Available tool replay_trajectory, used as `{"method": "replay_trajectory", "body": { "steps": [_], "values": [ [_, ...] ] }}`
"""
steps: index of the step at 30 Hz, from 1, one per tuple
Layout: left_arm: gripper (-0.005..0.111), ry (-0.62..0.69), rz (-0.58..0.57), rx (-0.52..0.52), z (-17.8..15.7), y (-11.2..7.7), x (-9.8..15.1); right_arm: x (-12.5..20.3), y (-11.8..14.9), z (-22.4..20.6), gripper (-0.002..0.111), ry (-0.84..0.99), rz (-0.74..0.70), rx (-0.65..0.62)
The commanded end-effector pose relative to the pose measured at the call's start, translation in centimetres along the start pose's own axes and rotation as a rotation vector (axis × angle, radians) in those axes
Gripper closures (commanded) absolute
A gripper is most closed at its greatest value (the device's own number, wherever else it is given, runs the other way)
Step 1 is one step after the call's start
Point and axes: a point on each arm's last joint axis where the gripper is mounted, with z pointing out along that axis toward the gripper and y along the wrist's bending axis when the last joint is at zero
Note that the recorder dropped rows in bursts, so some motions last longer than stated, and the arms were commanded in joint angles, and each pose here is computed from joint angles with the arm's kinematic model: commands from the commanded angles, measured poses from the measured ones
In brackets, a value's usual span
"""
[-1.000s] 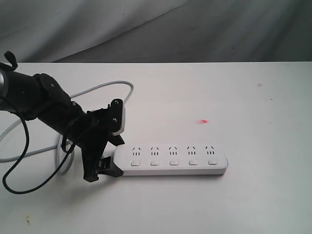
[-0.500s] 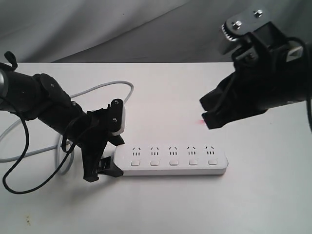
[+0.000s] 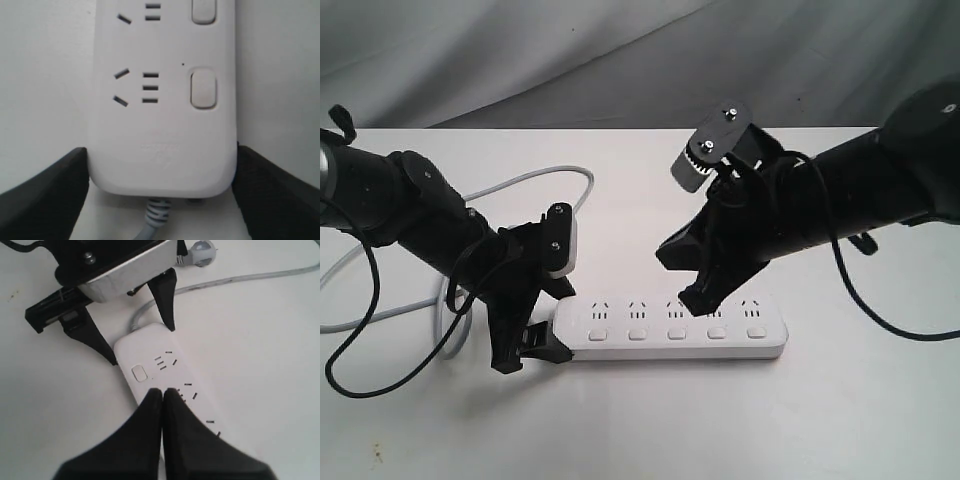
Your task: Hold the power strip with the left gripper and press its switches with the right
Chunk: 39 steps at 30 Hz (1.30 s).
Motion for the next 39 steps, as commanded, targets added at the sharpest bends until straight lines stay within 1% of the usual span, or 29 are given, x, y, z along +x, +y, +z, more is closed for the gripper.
{"method": "replay_trajectory", "body": {
  "steps": [1, 6, 11, 13, 21, 23, 24, 28, 31, 34, 37, 39],
  "values": [
    [0.038, -0.002, 0.001, 0.008, 0.1, -0.1, -0.2, 0.3, -0.6, 2.0, 0.108, -0.019, -0.126, -0.016],
    [0.038, -0.002, 0.001, 0.008, 0.1, -0.1, -0.2, 0.7, -0.5, 4.3, 0.108, -0.027, -0.206, -0.063],
    [0.038, -0.002, 0.001, 0.008, 0.1, -0.1, -0.2, -0.7, -0.7, 6.2, 0.108, -0.037, -0.238, -0.082],
    [0.038, -0.002, 0.001, 0.008, 0.1, -0.1, -0.2, -0.7, -0.5, 6.8, 0.108, -0.035, -0.237, -0.089],
    [0.038, -0.002, 0.001, 0.008, 0.1, -0.1, -0.2, -0.5, 0.8, 8.2, 0.107, -0.016, -0.315, -0.118],
    [0.038, -0.002, 0.001, 0.008, 0.1, -0.1, -0.2, -0.6, 0.9, 8.3, 0.101, -0.017, -0.332, -0.119],
    [0.038, -0.002, 0.001, 0.008, 0.1, -0.1, -0.2, -0.6, 1.0, 8.3, 0.096, -0.016, -0.347, -0.117],
    [0.038, -0.002, 0.001, 0.008, 0.1, -0.1, -0.2, -0.6, 0.9, 8.3, 0.072, -0.018, -0.403, -0.109],
    [0.038, -0.002, 0.001, 0.008, 0.1, -0.1, -0.2, -0.6, 0.9, 8.3, 0.058, -0.018, -0.438, -0.102],
    [0.038, -0.002, 0.001, 0.008, 0.1, -0.1, -0.2, -0.7, 1.3, 8.5, 0.053, -0.021, -0.494, -0.107],
    [0.038, -0.002, 0.001, 0.008, 0.1, -0.1, -0.2, -1.0, 1.2, 8.7, 0.053, -0.028, -0.531, -0.062],
    [0.038, -0.002, 0.001, 0.008, 0.1, -0.1, -0.2, -1.0, 1.1, 8.9, 0.053, -0.034, -0.524, -0.036]
  ]
}}
